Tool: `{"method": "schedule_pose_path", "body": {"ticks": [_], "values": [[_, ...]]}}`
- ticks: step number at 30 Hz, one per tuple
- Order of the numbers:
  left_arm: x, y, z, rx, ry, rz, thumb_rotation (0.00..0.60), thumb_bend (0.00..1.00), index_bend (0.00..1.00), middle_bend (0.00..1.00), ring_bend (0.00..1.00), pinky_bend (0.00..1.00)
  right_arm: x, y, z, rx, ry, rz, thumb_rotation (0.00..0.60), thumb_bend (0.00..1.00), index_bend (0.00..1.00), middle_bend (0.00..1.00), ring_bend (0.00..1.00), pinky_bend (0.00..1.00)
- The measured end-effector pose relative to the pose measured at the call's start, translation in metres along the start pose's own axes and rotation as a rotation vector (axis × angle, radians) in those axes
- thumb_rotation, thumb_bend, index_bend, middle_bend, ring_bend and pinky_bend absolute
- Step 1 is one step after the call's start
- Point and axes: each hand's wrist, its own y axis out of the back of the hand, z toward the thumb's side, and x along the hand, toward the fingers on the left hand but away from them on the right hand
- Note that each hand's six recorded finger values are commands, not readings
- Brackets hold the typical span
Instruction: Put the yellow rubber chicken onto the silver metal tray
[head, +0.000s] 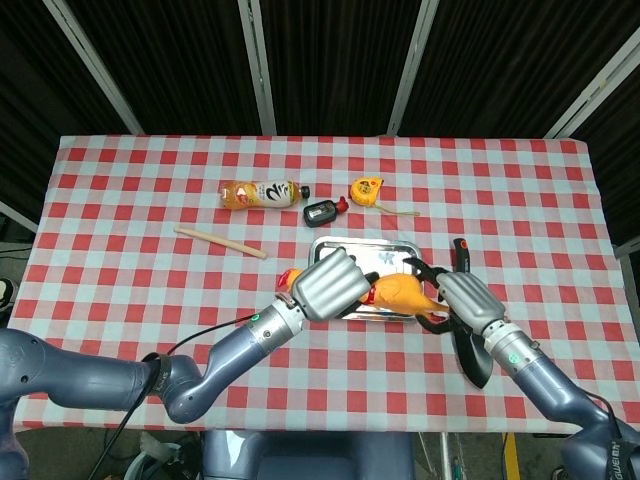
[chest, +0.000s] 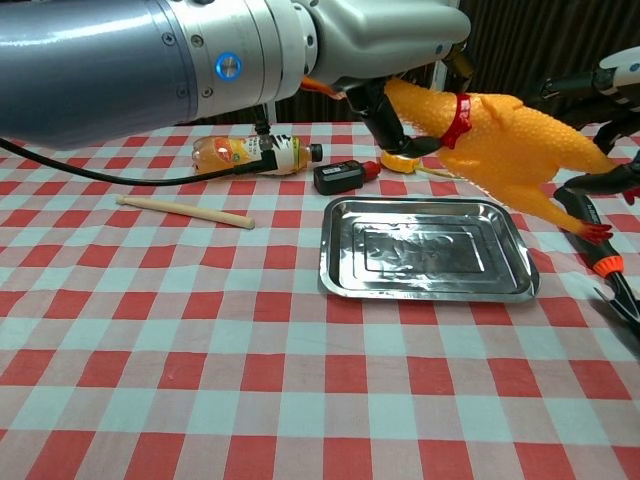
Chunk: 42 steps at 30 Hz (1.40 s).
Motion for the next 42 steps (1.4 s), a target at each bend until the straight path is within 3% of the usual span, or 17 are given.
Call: {"method": "schedule_pose_path", "body": {"ticks": [11,18,28,35,42], "values": [[0.002,-0.001,0.003,0.003,-0.001,0.0,0.6,0.64,0.6,0.72,0.65,0.73,0.004,-0.001,-0.004,0.005,0.007,0.038,0.6,0.28,0.01,0.18,0.12,0.34],[0.004,-0.003,0.006,-0.021,-0.008,-0.007,0.6,0.64,0.6,0.72,0.65,0.73,0.0,0.002,-0.005,-0.015,0.011,0.02,0.6,0.28,0.12,0.2,0.2,0.37],[0.004,-0.001,0.012,-0.041,-0.036,-0.006,0.6,0.64,0.6,0.72,0.65,0.73,-0.008,0.002,-0.004,-0.033,0.015,0.015,0.6,0.28,0.19,0.25,0.25,0.38],[0.004,-0.002,0.011,-0.039,-0.031,0.001,0.6,0.64,0.6,0.72,0.65,0.73,-0.01,0.001,-0.005,-0.034,0.011,0.009,0.6,0.3,0.39,0.39,0.38,0.44],[0.005,-0.001,0.009,-0.05,-0.025,0.004,0.6,0.64,0.6,0.72,0.65,0.73,-0.012,0.001,-0.01,-0.034,-0.009,-0.008,0.6,0.43,0.66,0.58,0.57,0.59]]}}
